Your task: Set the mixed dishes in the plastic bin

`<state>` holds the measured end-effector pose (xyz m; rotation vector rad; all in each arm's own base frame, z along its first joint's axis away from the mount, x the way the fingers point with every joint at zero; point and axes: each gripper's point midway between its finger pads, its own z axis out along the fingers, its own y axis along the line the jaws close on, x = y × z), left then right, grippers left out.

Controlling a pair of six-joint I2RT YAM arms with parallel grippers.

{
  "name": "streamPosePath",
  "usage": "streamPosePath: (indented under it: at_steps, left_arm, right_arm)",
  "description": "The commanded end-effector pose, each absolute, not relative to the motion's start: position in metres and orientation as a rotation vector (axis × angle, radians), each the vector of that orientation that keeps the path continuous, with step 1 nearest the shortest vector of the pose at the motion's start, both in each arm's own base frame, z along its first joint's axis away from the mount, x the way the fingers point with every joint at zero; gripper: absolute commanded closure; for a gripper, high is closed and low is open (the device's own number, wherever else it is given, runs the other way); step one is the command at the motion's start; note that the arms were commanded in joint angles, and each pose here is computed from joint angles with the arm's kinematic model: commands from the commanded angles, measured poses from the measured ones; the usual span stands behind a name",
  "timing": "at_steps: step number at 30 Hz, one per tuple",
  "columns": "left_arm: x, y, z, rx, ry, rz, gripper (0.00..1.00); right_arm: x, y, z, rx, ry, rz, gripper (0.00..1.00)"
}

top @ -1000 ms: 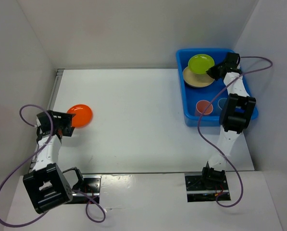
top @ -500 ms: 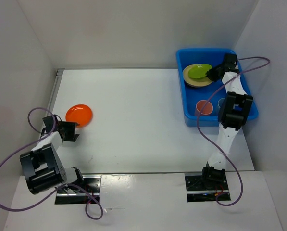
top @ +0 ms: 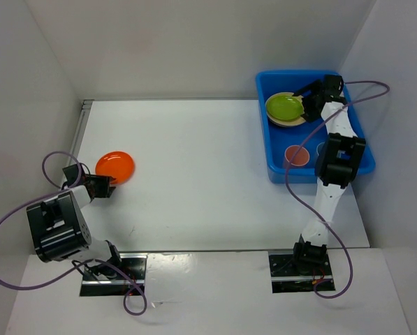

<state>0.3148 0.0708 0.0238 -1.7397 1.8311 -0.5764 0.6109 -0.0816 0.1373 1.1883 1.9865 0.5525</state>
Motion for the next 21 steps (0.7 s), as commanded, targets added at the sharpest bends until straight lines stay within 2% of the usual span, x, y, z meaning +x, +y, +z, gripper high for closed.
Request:
streamPosePath:
  at_steps: [1,3,6,7,8,10,12,17,20,21]
  left_arm:
    - [0.322,0.083,0.019,-1.749,1.810,-0.535,0.55]
    - [0.326,0.085,0.019,-1.745,1.807,-0.536,0.60]
    - [0.328,0.086,0.012,-1.766,1.809,-0.536,0.72]
    - [0.330,0.087,0.012,-1.767,1.810,-0.536,0.77]
    - [0.333,0.086,0.010,-1.771,1.818,-0.545,0.89]
    - [0.334,0.087,0.009,-1.751,1.841,-0.534,0.99]
    - [0.338,0.089,0.015,-1.709,1.863,-0.535,1.00]
    - [0.351,0.076,0.060,-1.552,1.925,-0.634,1.00]
    - [0.354,0.058,0.102,-1.432,1.920,-0.706,1.00]
    - [0.355,0.049,0.115,-1.379,1.932,-0.752,1.00]
  right_arm:
    - [0.612,-0.075,0.196,1.101,1.918,0.551,0.02]
    - [0.607,-0.074,0.213,1.086,1.897,0.557,0.02]
    - [0.601,-0.066,0.243,1.045,1.867,0.582,0.02]
    - [0.597,-0.062,0.251,1.043,1.864,0.607,0.02]
    - [0.591,-0.053,0.270,1.012,1.849,0.629,0.02]
    - [0.584,-0.036,0.295,0.932,1.838,0.638,0.02]
    - [0.570,-0.010,0.331,0.824,1.819,0.642,0.02]
    - [0.529,0.086,0.377,0.467,1.831,0.783,0.02]
    - [0.501,0.152,0.367,0.214,1.940,0.905,0.02]
    - [0.496,0.171,0.348,0.153,2.006,0.950,0.03]
